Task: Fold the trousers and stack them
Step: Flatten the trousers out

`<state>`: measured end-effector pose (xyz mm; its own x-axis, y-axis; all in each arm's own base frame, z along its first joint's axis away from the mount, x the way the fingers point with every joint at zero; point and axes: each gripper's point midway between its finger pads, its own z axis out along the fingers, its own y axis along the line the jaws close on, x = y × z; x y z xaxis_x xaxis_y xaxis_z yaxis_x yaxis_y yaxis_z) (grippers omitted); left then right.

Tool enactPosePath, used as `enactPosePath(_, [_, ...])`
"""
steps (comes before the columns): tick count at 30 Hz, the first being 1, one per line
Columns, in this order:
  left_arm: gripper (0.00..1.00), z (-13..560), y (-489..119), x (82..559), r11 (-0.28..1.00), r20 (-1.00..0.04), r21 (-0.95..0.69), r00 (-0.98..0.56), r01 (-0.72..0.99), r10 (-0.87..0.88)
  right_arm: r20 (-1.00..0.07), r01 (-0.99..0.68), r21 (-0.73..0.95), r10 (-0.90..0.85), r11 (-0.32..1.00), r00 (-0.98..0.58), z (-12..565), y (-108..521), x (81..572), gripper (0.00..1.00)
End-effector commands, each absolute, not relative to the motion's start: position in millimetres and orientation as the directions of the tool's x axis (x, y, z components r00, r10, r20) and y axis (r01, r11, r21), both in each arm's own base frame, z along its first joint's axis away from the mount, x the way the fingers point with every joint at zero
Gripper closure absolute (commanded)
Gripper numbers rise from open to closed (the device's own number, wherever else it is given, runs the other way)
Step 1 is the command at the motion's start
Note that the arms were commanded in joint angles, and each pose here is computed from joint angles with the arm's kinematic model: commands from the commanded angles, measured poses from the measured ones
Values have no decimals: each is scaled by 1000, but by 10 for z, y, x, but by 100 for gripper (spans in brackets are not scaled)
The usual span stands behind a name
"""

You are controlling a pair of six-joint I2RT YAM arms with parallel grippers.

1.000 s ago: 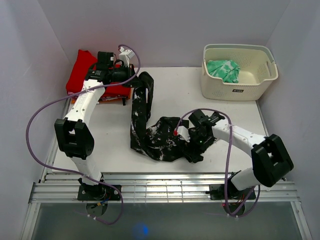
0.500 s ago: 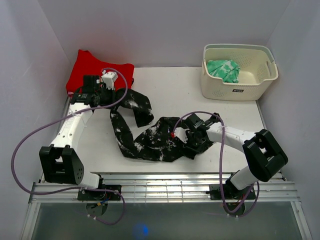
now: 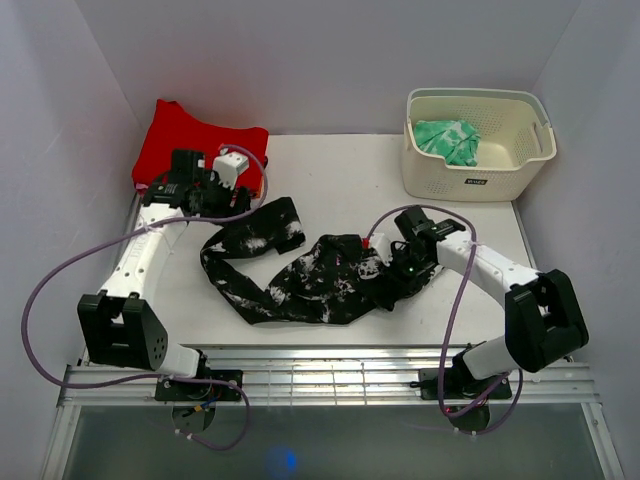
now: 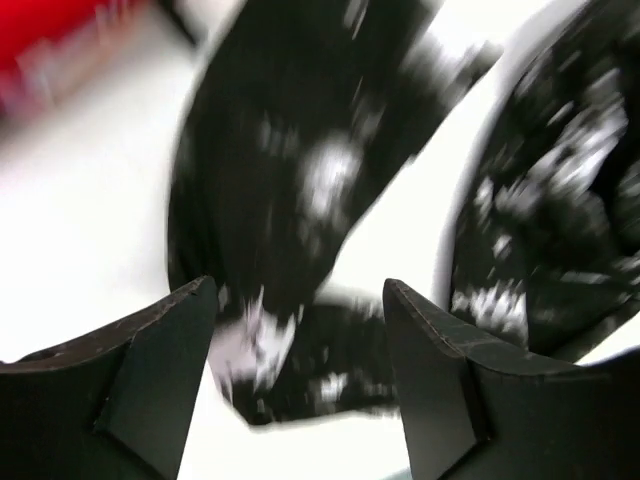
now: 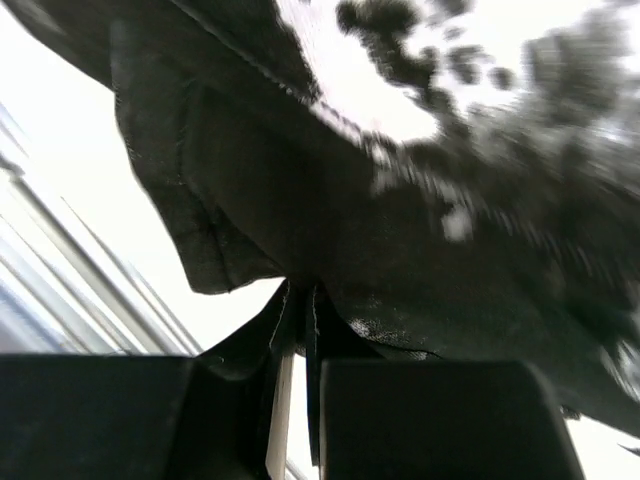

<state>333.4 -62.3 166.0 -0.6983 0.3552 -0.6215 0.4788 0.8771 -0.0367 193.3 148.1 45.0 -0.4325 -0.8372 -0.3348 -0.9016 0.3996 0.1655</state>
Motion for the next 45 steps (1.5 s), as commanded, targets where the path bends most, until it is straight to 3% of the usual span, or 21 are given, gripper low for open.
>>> enactPosePath(1, [21, 2129, -1284, 3539, 731, -732, -38, -517, 681, 443, -468, -898, 231, -766, 375, -441, 929, 1655, 1997, 92])
enactPosePath(5, [21, 1936, -1780, 3703, 654, -700, 9, -463, 756, 544, -522, -882, 252, -712, 397, -470, 1150, 1627, 2090, 92])
enactPosePath(10, [22, 1507, -2146, 3995, 643, -643, -52, -518, 764, 564, -563, -855, 294, -646, 428, -516, 1395, 1521, 2174, 92])
enactPosePath(20, [23, 614, -2271, 4209, 598, -450, 50, -516, 800, 729, -679, -806, 346, -466, 480, -568, 1933, 1298, 2425, 92])
enactPosePath(24, [54, 471, -2141, 4301, 643, -396, 110, -560, 758, 728, -721, -774, 372, -365, 513, -589, 2170, 1138, 2603, 92])
enactPosePath(25, [70, 508, -2148, 4342, 653, -406, 119, -564, 748, 719, -744, -767, 358, -333, 532, -579, 2305, 1051, 2692, 92])
enactPosePath(27, [86, 818, -2302, 4444, 669, -491, 97, -549, 737, 676, -763, -760, 380, -286, 527, -580, 2462, 1010, 2758, 92])
enactPosePath(28, [100, 973, -2386, 4473, 674, -534, 77, -541, 735, 650, -775, -745, 377, -253, 550, -579, 2549, 905, 2827, 92])
enactPosePath(31, [100, 2017, -2892, 4575, 667, -752, -66, -476, 742, 455, -873, -753, 313, -138, 578, -469, 3253, 652, 3099, 92])
enactPosePath(33, [100, 3066, -3321, 4529, 581, -890, -181, -383, 793, 246, -919, -737, 297, -29, 608, -394, 3787, 361, 3216, 92])
enactPosePath(35, [100, 3917, -3618, 4293, 445, -966, -199, -252, 873, 63, -966, -742, 218, 35, 634, -254, 4473, 140, 3157, 92])
enactPosePath(37, [100, 4672, -3281, 4306, 564, -987, -160, -137, 810, -82, -985, -834, 171, 86, 524, -147, 4985, 452, 2911, 92])
enactPosePath(38, [100, 4775, -2985, 4334, 630, -985, -175, -130, 757, -118, -984, -856, 173, 112, 488, -135, 4876, 641, 2744, 92])
enactPosePath(39, [100, 4874, -2383, 4366, 716, -977, -211, -131, 665, -165, -995, -909, 45, 104, 415, -2, 5166, 948, 2527, 92])
enactPosePath(40, [100, 4879, -1913, 4376, 784, -972, -233, -134, 575, -191, -991, -952, 53, 137, 302, -12, 5468, 1355, 2435, 92])
enactPosePath(42, [100, 4572, -347, 4045, 931, -973, -220, -130, 292, -190, -983, -981, 117, 155, 152, -94, 5416, 2282, 2495, 92])
enactPosePath(43, [100, 4304, -35, 3814, 949, -966, -224, -180, 222, -186, -980, -982, 165, 128, 88, -153, 5227, 2723, 2495, 92])
enactPosePath(45, [100, 4103, 143, 3698, 959, -956, -232, -219, 164, -194, -975, -977, 202, 105, 68, -194, 5055, 3023, 2545, 92])
